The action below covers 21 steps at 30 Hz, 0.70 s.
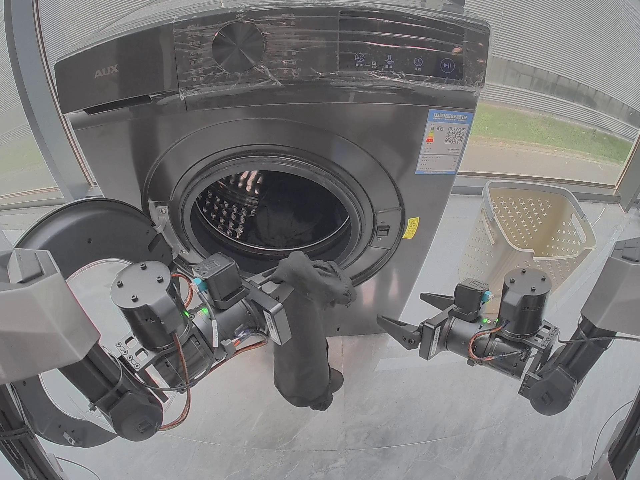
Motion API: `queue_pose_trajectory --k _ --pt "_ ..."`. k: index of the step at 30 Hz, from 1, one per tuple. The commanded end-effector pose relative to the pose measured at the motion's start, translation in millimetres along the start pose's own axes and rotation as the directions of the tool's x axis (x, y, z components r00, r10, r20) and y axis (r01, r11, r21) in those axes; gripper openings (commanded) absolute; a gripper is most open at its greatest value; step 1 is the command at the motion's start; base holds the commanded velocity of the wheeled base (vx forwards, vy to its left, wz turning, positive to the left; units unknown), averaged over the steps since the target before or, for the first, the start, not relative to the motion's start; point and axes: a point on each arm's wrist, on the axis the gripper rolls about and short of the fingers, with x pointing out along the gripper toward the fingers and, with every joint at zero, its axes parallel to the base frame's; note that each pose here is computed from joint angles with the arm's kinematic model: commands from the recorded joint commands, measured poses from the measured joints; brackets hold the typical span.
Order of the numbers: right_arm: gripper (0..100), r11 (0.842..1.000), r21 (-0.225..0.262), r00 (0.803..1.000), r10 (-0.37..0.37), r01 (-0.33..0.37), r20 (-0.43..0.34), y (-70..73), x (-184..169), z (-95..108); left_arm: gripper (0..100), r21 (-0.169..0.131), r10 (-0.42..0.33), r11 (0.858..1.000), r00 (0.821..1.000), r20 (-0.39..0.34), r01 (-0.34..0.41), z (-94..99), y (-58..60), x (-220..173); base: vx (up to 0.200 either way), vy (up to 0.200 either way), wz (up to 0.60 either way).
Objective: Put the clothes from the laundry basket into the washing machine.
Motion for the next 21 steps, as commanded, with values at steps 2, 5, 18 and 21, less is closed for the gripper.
queue_pose_trajectory --k 2,5,18,21 --pt "100 1.0 0.0 0.998 0.001 -0.001 -0.064 -16.4 19.9 -24.3 0 0.002 -0.007 1.0 1.0 0.022 0.007 9.2 -3.2 -8.4 0.0 0.0 0.0" --pt "100 1.0 -0.02 0.997 0.003 -0.004 -0.074 -20.3 35.6 -34.2 0 0.002 -0.012 1.0 1.0 0.028 0.012 11.2 -4.8 -9.3 0.0 0.0 0.0" --pt "100 0.993 -0.045 0.992 0.11 -0.112 -0.059 -12.1 91.5 -54.0 0 0.0 -0.029 1.0 0.999 0.025 0.029 10.5 -10.2 -9.0 0.0 0.0 0.0" --pt "100 0.988 -0.049 0.988 0.144 -0.146 -0.054 -6.3 99.3 -56.8 0 0.0 -0.029 1.0 0.999 0.025 0.029 10.5 -10.2 -9.0 0.0 0.0 0.0"
